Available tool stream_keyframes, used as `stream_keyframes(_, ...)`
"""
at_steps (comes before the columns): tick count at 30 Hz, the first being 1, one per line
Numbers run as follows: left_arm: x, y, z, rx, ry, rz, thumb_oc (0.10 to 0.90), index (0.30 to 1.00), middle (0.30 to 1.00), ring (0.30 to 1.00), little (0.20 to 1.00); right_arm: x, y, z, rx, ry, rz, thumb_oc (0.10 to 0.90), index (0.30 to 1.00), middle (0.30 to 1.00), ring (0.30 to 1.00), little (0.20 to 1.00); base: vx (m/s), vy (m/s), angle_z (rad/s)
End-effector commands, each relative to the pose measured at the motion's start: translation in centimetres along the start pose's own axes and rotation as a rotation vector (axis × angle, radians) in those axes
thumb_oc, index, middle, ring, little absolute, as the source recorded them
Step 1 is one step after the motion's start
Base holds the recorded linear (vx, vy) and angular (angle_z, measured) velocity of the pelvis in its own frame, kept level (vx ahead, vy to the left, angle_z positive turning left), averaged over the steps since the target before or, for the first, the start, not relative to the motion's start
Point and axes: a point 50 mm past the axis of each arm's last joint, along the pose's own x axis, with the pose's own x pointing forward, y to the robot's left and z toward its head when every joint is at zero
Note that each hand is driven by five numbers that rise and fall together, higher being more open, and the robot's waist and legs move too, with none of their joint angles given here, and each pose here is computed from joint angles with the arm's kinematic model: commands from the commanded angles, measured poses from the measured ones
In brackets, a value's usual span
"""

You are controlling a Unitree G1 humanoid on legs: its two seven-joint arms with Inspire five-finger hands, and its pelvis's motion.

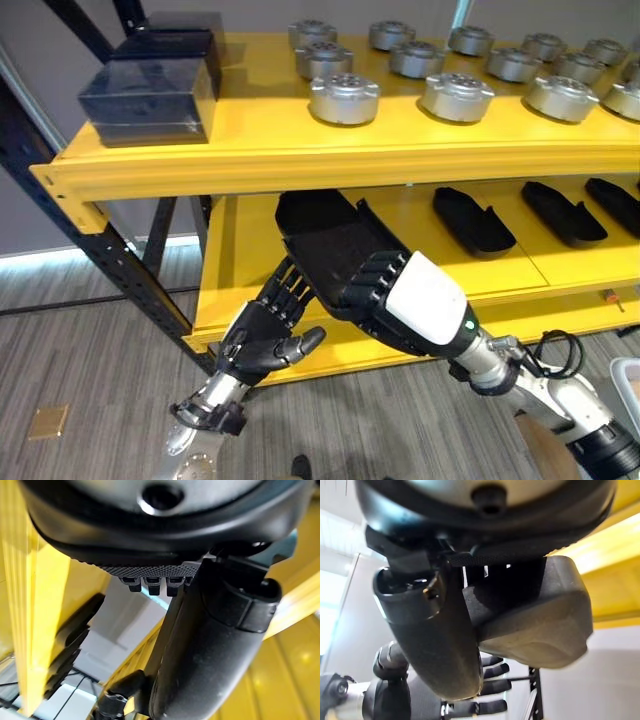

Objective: Move parts from the plastic box to the shelf.

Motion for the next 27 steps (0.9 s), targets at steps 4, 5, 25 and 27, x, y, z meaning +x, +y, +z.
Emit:
stream_keyframes(4, 2.1, -1.1, 2.6, 0.075, -0.110, -0.194, 0.900, 1.000, 1.000, 1.000, 1.000, 1.4, 0.8, -3.3, -0.114, 0.121, 0.000, 0.400, 0.300, 0.300, 0.300, 0.300, 0.05, -0.016, 0.15)
stream_keyframes(5, 2.0, -1.1, 2.6, 0.073, -0.108, -0.194, 0.900, 1.000, 1.000, 1.000, 1.000, 1.1, 1.3, -3.5, -0.118, 0.141, 0.008, 0.400, 0.300, 0.300, 0.300, 0.300, 0.04, -0.017, 0.09)
stream_keyframes(25, 3.2, -1.4, 2.9, 0.079, -0.095, -0.248, 0.900, 1.000, 1.000, 1.000, 1.000, -1.1, 4.1, -10.7, -0.254, 0.579, 0.113, 0.400, 0.300, 0.300, 0.300, 0.300, 0.03, -0.045, 0.08)
stream_keyframes(27, 3.3, -1.4, 2.8, 0.077, -0.093, -0.248, 0.900, 1.000, 1.000, 1.000, 1.000, -1.5, 4.1, -11.1, -0.263, 0.614, 0.119, 0.400, 0.300, 0.300, 0.300, 0.300, 0.04, -0.041, 0.02)
